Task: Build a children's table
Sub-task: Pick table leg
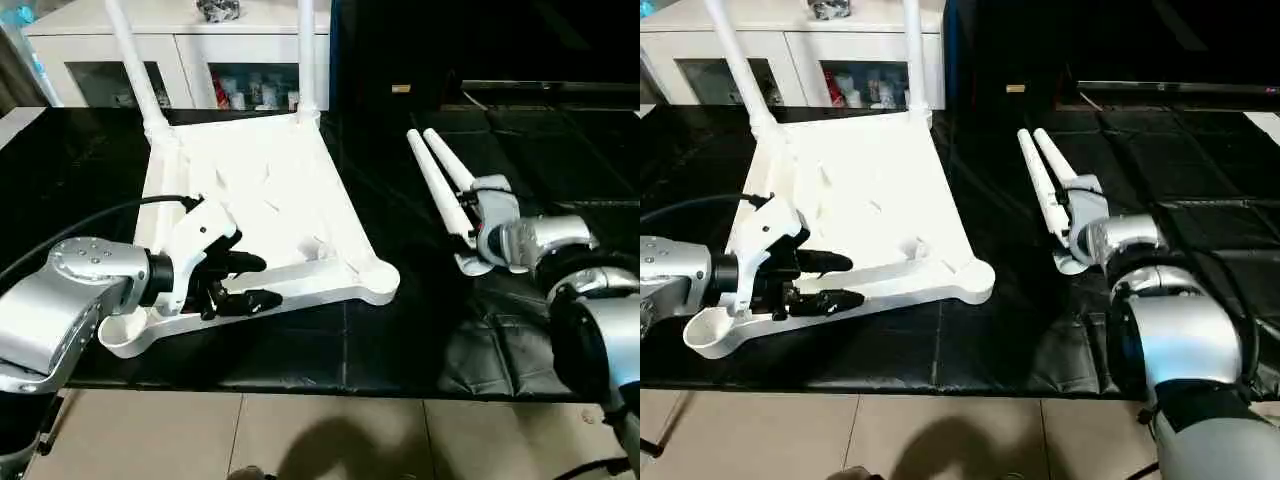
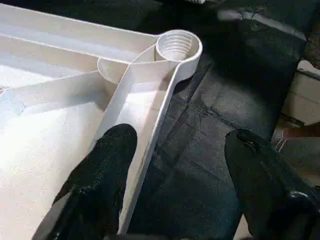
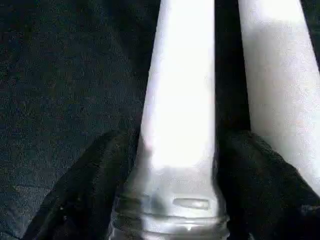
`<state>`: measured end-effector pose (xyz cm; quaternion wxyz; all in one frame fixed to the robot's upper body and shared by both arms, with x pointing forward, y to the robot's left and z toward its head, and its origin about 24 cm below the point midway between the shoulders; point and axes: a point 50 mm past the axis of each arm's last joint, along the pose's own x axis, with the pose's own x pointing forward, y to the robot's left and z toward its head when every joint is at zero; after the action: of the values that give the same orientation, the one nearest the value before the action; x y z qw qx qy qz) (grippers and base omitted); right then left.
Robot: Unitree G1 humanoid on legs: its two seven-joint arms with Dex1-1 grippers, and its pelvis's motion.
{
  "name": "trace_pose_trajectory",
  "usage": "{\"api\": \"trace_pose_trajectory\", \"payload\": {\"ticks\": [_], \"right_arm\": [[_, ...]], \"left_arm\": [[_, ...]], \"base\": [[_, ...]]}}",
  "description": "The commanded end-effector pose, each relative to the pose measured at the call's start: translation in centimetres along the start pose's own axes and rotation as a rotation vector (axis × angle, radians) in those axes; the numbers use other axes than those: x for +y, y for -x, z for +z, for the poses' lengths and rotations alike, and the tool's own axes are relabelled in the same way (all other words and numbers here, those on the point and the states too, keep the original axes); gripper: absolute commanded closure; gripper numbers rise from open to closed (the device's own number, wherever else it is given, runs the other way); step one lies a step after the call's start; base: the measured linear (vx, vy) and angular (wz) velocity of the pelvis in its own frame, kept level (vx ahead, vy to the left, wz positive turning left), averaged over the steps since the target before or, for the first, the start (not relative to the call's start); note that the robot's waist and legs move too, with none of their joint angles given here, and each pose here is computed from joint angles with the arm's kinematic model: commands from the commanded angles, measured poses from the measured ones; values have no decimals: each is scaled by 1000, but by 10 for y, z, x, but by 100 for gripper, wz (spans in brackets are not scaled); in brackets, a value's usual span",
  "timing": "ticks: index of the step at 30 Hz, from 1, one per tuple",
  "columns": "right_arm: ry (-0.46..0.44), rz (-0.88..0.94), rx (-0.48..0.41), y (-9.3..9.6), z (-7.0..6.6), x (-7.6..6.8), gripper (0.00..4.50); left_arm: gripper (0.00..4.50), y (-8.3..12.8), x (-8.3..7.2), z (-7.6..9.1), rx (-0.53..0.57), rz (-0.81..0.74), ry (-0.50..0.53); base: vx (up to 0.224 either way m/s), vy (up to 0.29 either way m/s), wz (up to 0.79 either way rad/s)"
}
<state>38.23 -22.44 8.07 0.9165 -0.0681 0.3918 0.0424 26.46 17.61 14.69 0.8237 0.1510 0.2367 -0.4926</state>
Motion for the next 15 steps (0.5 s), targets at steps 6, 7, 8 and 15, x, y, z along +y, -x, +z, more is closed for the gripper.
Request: {"api": "trace_pose_trajectory", "payload": {"ticks": [6, 7, 8, 15], "right_arm": [[-34, 19, 37, -2, -7, 1, 186], [-39, 19, 42, -2, -9, 1, 190], [-40, 18, 47, -3, -10, 1, 190], [-109, 38, 52, -6, -18, 3, 202]], "left_arm": [[122, -1, 0, 5, -2, -8, -26], [122, -1, 0, 5, -2, -9, -25], [122, -1, -1, 5, -2, -10, -24], [122, -5, 0, 4, -2, -10, -24]], "base": [[0, 0, 0], [0, 0, 0], [0, 0, 0], [0, 0, 0]]}}
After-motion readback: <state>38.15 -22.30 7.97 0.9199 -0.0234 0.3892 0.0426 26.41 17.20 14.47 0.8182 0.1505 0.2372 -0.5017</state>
